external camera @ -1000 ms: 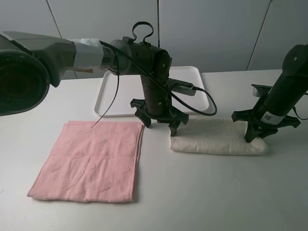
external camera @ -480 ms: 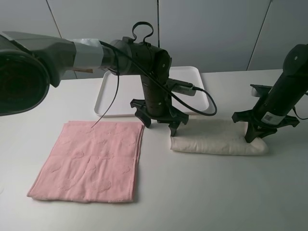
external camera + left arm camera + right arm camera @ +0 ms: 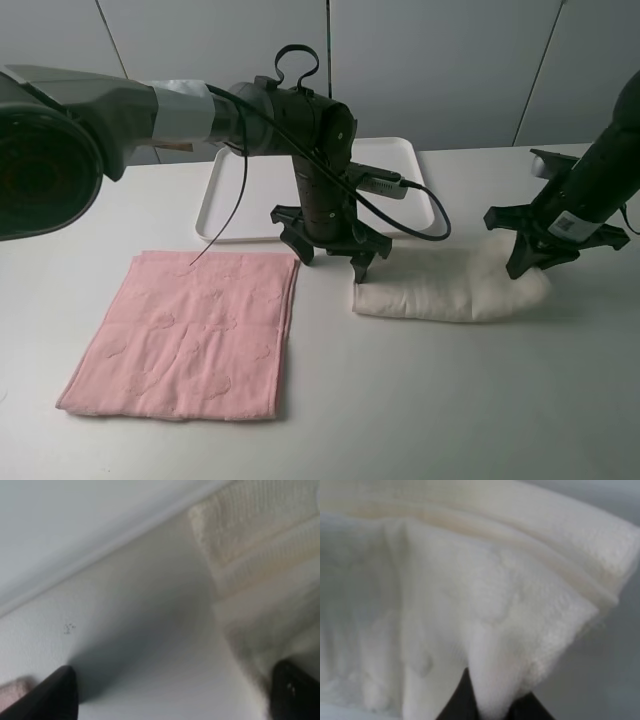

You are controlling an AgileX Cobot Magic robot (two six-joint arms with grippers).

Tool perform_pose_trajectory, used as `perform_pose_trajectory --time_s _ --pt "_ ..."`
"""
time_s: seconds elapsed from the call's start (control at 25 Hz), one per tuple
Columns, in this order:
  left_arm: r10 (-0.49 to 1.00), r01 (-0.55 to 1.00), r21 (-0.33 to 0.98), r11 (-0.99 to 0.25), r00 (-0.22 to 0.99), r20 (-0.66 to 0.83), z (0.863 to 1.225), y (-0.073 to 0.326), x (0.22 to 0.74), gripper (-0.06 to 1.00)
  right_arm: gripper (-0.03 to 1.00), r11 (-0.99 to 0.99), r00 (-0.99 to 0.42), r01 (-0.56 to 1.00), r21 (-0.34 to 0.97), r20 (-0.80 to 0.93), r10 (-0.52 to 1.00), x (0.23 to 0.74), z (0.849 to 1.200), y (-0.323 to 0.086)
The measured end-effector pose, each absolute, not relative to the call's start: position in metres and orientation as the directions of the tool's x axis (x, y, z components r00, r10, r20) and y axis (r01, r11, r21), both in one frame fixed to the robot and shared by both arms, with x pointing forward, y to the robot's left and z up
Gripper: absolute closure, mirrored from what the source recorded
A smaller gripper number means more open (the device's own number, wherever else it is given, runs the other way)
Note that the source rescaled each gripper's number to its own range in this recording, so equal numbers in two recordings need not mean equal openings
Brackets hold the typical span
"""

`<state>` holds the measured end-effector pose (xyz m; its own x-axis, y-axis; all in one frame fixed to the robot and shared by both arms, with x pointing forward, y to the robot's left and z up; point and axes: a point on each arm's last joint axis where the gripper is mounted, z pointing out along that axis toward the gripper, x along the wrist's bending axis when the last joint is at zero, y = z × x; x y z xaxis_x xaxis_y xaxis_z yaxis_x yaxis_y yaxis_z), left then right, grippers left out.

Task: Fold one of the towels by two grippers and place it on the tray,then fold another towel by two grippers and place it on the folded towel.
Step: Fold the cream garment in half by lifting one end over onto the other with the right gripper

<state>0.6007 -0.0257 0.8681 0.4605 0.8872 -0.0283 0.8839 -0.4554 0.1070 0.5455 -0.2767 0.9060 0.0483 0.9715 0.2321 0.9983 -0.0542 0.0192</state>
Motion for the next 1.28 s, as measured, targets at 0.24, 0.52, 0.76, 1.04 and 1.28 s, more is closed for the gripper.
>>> perform_pose_trajectory --time_s 0.24,0.52,0.76,1.04,1.28 --pt "0.887 0.884 0.107 -0.455 0.46 -0.028 0.868 -0.026 0.601 -0.04 0.92 -0.076 0.07 0.997 0.002 0.382 0.922 0.546 0.911 -0.264" --pt "0.887 0.884 0.107 -0.455 0.46 -0.028 0.868 -0.026 0.601 -0.04 0.92 -0.12 0.085 0.992 0.031 0.535 0.84 0.551 0.918 -0.25" --pt "0.887 0.884 0.107 -0.455 0.46 -0.028 0.868 -0.026 0.601 -0.04 0.92 -0.066 0.017 0.996 0.064 0.581 0.814 0.551 0.921 -0.228" --pt "0.88 0.877 0.107 -0.468 0.473 -0.027 0.868 -0.026 0.601 -0.04 0.92 -0.057 0.02 0.998 0.034 0.673 0.739 0.555 0.904 -0.216" --pt "0.88 0.877 0.107 -0.468 0.473 -0.027 0.868 -0.026 0.601 -0.04 0.92 -0.093 0.03 0.995 0.044 0.745 0.666 0.551 0.889 -0.21"
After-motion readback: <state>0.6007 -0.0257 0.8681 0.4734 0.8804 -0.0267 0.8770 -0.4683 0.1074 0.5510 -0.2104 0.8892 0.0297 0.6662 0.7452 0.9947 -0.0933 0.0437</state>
